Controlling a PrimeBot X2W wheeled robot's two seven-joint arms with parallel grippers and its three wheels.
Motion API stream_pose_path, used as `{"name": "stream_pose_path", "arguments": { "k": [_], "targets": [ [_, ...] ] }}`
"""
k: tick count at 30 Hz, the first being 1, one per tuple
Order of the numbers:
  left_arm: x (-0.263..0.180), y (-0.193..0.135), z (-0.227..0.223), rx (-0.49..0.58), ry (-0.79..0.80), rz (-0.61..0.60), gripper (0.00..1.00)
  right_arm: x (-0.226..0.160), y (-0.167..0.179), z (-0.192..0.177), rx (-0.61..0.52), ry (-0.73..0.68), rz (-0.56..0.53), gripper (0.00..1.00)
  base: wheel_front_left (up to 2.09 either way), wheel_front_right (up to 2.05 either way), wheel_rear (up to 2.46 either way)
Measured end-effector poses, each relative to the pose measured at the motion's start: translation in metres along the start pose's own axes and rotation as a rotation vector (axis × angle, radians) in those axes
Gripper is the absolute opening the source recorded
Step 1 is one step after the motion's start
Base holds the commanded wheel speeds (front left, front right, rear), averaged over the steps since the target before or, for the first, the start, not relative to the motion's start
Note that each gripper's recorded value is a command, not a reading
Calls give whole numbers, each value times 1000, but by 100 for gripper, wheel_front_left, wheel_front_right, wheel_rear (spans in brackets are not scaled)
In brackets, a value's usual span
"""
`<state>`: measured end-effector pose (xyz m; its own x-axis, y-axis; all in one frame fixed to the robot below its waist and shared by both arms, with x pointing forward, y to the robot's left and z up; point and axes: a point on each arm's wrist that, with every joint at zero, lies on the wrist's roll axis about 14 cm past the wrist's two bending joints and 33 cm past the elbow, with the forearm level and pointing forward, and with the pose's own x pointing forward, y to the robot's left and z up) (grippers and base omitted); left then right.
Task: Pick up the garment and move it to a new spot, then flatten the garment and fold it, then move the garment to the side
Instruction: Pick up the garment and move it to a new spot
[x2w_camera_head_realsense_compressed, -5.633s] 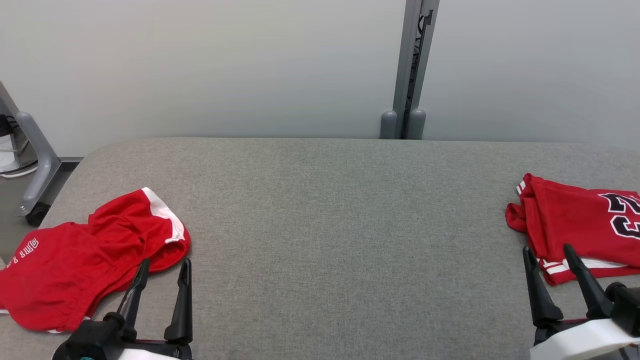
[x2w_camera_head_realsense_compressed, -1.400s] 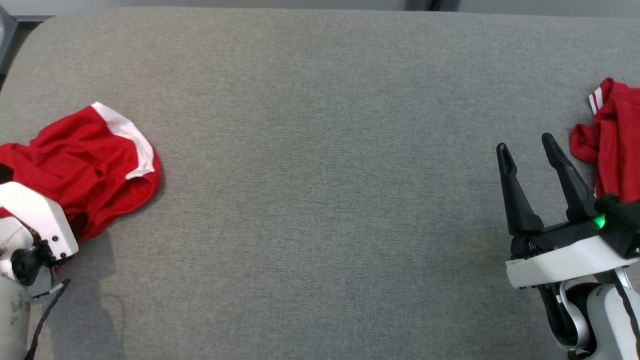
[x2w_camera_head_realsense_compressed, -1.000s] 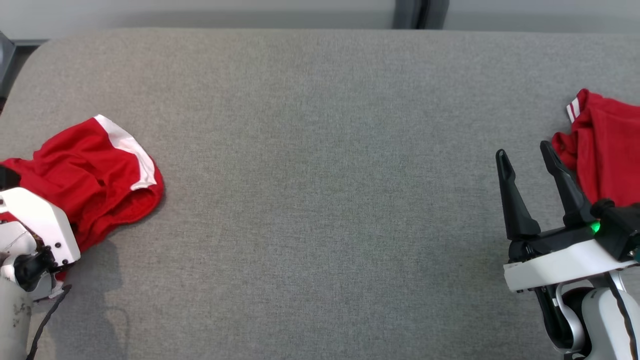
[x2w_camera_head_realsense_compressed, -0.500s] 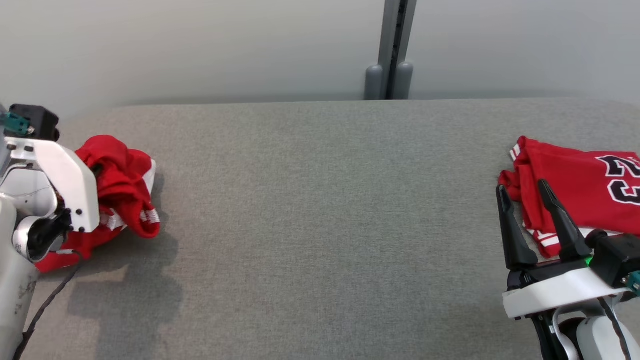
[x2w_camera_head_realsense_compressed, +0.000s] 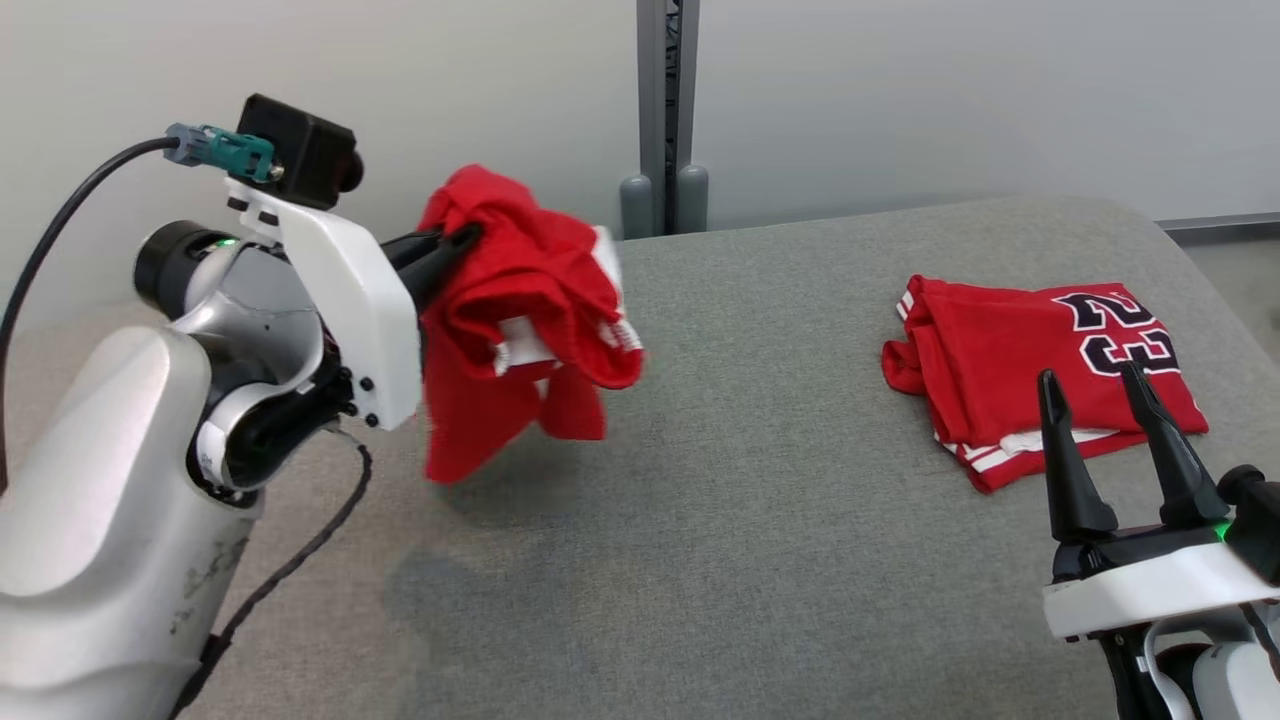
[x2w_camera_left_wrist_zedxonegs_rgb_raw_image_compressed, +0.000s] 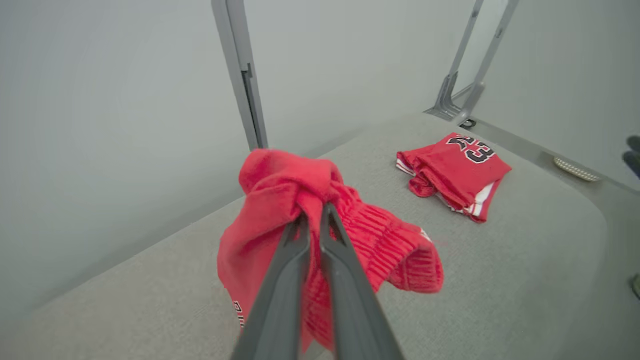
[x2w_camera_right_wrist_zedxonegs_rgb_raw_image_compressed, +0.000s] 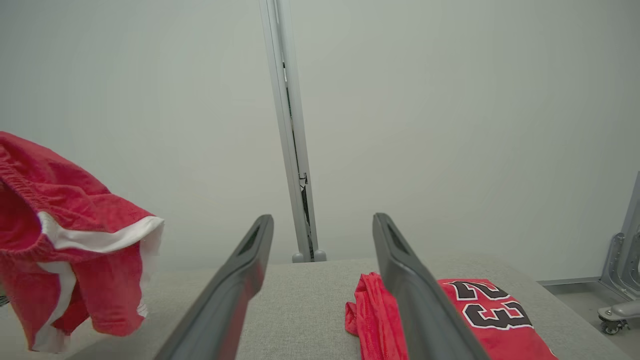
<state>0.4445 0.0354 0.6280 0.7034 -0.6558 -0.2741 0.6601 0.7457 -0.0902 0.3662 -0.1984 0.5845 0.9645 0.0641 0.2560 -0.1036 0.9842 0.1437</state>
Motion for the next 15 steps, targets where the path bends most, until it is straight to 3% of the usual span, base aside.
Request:
{"name": "stream_pose_path", "arguments": {
  "k": [3,6,10,13,14,15],
  "targets": [
    [6,-29,1,-42,-21,-85,0,-5,-8,1,-8,2,-24,100,0,0,0],
    [11,-41,-31,-107,43,-117,0,-9,-12,0,-12,11,-36,100,0,0,0],
    [12,-34,-83,-176,159,-90,5,-13,-16,-5,-8,27,-53,100,0,0,0],
    [5,-7,-135,-190,269,13,5,-15,-18,-8,-8,40,-60,100,0,0,0],
    [2,1,-147,-211,290,42,18,-14,-18,-9,-8,41,-61,100,0,0,0],
    [-1,8,-159,-233,307,67,44,-14,-18,-9,-7,42,-59,100,0,0,0]
  ]
}}
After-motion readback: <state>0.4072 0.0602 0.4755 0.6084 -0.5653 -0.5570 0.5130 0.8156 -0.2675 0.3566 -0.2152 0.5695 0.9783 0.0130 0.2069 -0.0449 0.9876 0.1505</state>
